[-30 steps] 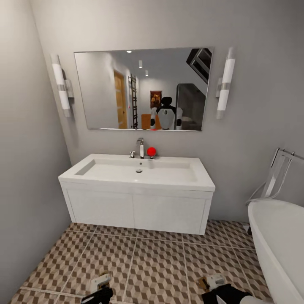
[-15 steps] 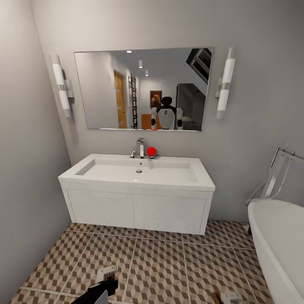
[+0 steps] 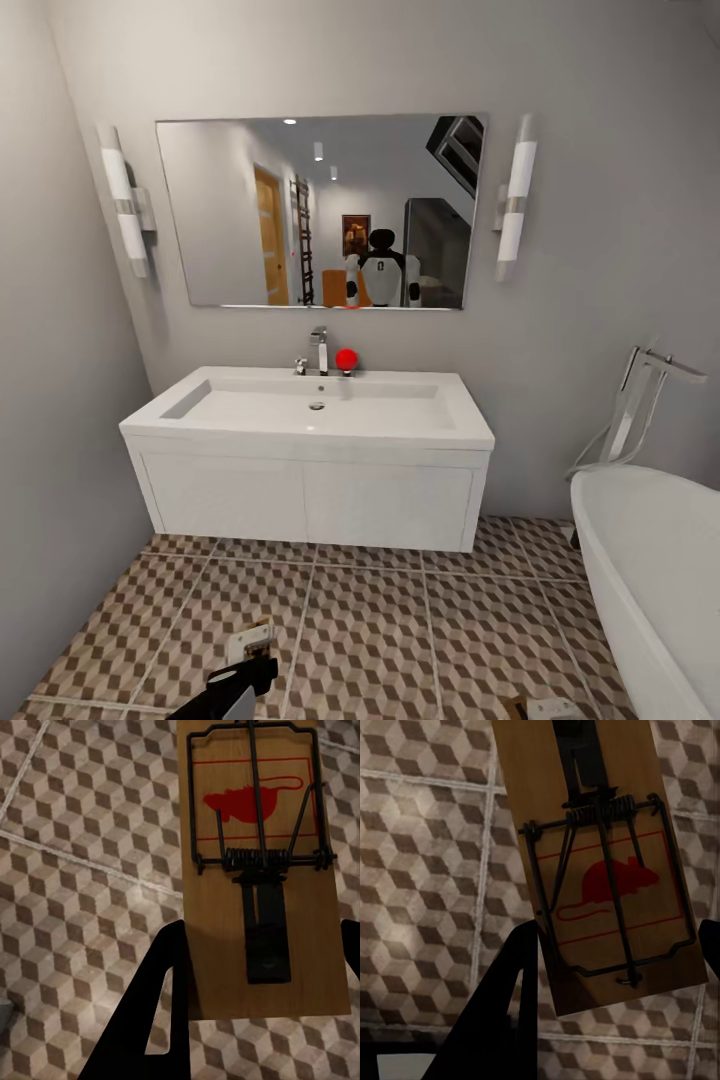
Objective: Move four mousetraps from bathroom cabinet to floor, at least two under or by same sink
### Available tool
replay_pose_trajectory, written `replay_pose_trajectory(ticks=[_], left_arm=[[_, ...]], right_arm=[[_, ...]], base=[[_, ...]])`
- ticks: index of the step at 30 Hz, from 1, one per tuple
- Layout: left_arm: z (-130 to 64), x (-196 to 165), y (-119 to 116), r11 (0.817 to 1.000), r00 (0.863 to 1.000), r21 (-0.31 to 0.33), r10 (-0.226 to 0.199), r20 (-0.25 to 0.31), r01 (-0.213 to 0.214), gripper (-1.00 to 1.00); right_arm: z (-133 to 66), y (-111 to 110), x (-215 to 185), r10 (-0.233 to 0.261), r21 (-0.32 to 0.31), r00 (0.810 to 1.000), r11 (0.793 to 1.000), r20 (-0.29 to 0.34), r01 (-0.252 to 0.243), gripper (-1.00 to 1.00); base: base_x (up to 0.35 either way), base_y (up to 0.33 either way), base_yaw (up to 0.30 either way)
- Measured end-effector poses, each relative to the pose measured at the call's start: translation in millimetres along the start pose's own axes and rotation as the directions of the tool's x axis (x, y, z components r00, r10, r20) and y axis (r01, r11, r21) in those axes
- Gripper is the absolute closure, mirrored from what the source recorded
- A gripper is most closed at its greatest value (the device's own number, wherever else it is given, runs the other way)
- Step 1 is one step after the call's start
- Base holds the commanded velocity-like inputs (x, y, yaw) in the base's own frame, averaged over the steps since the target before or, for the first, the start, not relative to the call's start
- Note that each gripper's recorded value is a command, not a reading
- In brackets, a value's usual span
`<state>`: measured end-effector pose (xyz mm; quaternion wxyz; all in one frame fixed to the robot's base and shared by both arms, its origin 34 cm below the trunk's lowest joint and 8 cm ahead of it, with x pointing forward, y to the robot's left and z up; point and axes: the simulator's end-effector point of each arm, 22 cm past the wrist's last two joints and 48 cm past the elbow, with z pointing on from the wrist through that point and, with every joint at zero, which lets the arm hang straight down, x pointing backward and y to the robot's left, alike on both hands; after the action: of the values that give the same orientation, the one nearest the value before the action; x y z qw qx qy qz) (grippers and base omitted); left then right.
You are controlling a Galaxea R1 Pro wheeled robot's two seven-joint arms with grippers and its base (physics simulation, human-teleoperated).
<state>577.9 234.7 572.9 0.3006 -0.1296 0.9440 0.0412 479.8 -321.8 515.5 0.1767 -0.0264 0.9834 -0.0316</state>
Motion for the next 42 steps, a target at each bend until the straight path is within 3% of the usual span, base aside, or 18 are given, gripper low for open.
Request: replay_pose_trajectory(ticks=[25,42], left_arm=[[-0.5,0.3,-1.0,1.0,1.0,-0.005,-0.022,-0.004,0.022,1.0],[22.2,16.6,-3.2,1.0,1.0,0.0,-0.019,0.003,0.019,1.0]], right_arm=[[0.1,1.4,0.8,-0.002,0.0,1.0,1.0,-0.004,0.002,1.0],[27.1,3.1,13.0,-0.004,0.001,1.0,1.0,-0.006,0.004,1.0]], base=[[0.0,0.0,-0.001],[0.0,0.0,0.0]])
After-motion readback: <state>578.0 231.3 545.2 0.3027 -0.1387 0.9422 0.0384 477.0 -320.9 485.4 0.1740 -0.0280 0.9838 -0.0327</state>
